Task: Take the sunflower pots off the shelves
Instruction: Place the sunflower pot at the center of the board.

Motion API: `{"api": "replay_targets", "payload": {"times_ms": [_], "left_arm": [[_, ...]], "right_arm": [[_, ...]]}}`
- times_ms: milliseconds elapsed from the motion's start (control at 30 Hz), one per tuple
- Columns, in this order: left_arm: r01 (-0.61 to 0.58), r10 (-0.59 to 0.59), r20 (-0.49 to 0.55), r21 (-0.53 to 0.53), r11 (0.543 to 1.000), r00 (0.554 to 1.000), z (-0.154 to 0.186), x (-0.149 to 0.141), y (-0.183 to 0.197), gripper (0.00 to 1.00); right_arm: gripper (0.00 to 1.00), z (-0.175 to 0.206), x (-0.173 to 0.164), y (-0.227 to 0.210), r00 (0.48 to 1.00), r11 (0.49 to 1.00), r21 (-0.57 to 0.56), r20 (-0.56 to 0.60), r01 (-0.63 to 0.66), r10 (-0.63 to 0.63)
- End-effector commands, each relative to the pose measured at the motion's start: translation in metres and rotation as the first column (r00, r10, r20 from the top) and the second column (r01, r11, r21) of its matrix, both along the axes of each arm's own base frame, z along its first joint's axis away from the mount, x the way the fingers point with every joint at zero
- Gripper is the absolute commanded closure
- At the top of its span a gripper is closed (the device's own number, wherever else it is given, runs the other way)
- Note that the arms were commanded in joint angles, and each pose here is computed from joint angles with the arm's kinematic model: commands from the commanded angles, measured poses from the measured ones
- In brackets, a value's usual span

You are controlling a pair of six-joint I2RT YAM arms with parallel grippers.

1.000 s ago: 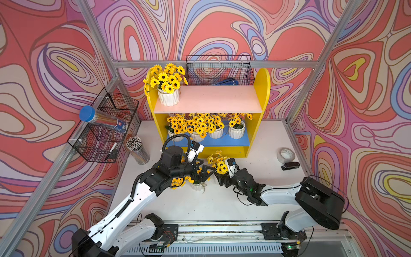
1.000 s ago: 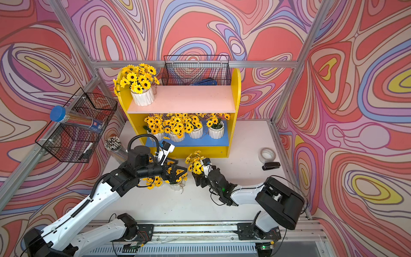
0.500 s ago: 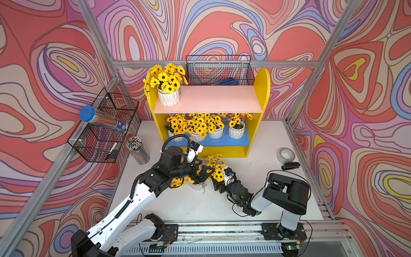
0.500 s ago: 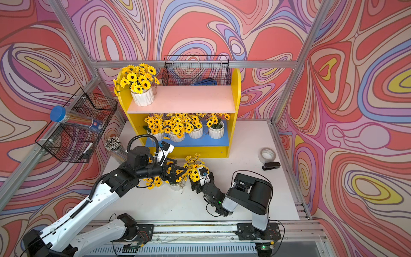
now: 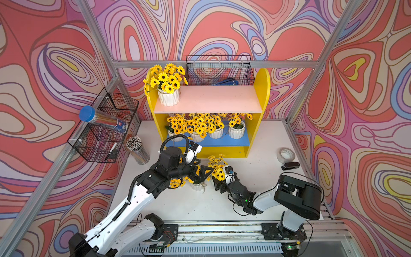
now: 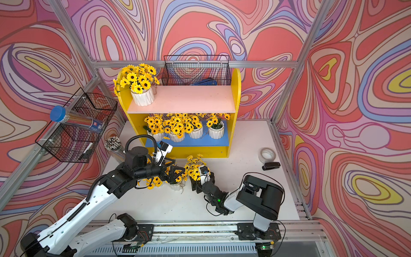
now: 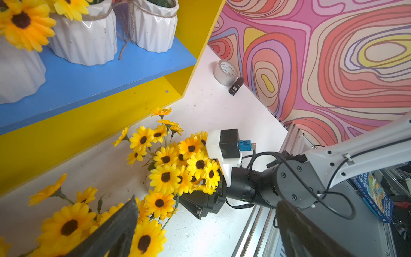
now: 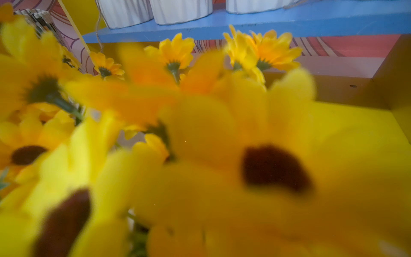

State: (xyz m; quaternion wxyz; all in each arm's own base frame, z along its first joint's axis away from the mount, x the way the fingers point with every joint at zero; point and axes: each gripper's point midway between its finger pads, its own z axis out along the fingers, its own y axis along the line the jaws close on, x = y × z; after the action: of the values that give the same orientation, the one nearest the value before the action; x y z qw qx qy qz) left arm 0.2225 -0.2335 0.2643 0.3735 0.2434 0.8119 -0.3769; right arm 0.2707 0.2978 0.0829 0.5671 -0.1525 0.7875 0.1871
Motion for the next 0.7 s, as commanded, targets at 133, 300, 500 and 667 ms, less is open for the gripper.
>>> {"api": "replay_targets", "payload": {"times_ms": [133, 300, 500, 667], "left_arm": [[-0.02, 0.019, 0.042, 0.022, 1.0, 0.999, 0.01, -0.001, 0.007, 0.02], [-0.087, 0.084, 0.101, 0.024, 0.996, 0.991, 0.017, 0.004, 0.018, 0.01], [-0.114, 0.111, 0.106, 0.025, 0.993, 0.988, 0.021, 0.005, 0.023, 0.01], [-0.141, 0.136, 0.113, 0.037, 0.989, 0.984, 0.023, 0.0, 0.032, 0.0]], "right_arm": [[0.04, -0.051, -0.02, -0.006, 0.98, 0.985, -0.167, -0.2, -0.043, 0.009], [0.02, -0.05, -0.027, -0.006, 0.963, 0.972, -0.223, -0.268, -0.079, 0.017], [0.02, -0.043, -0.033, -0.008, 0.949, 0.955, -0.273, -0.313, -0.12, 0.03], [0.02, -0.031, -0.049, -0.013, 0.934, 0.957, -0.235, -0.347, -0.172, 0.083]]}}
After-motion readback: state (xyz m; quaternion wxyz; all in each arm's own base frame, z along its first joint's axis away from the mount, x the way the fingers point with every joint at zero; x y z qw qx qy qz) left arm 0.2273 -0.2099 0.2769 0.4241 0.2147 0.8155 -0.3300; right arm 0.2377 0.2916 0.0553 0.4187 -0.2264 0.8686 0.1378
